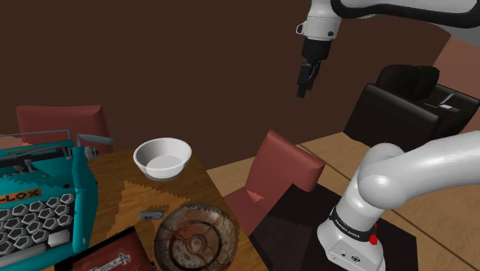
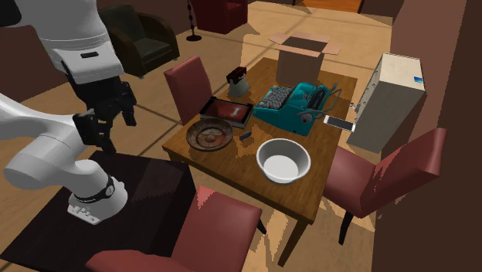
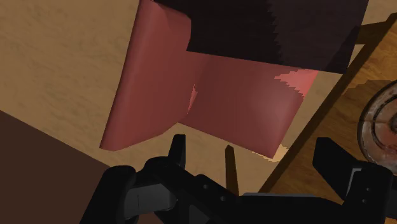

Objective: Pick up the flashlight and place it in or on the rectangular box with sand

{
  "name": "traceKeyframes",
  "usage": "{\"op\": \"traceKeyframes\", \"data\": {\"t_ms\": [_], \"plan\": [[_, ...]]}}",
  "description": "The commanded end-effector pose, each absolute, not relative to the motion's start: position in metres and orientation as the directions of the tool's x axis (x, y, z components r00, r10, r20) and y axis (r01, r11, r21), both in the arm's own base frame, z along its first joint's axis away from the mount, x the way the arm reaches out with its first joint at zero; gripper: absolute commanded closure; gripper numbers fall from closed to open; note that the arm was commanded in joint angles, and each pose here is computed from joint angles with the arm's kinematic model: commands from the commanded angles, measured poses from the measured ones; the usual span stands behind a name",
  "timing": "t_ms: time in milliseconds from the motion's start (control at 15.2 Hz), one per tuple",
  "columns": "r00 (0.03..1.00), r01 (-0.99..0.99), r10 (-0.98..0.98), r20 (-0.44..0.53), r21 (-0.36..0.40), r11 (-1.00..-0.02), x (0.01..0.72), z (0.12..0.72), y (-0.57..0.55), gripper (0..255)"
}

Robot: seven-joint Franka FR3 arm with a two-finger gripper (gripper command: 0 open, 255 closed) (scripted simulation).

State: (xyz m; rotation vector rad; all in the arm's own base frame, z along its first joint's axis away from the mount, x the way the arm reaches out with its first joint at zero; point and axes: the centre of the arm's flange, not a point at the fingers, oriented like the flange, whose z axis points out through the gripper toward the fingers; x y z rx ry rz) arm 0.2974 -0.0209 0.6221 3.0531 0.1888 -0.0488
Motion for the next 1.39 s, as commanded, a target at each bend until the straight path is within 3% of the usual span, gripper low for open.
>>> {"op": "traceKeyframes", "data": {"t_ms": [0,1320], "plan": [[0.992,0.124,0.122,-0.037,0.080,-0.989,0.297,0.622,-0.021,0],[0.912,0.410,0.409,-0.031,0.030,-0.912,0.422,0.461,0.137,0]]}}
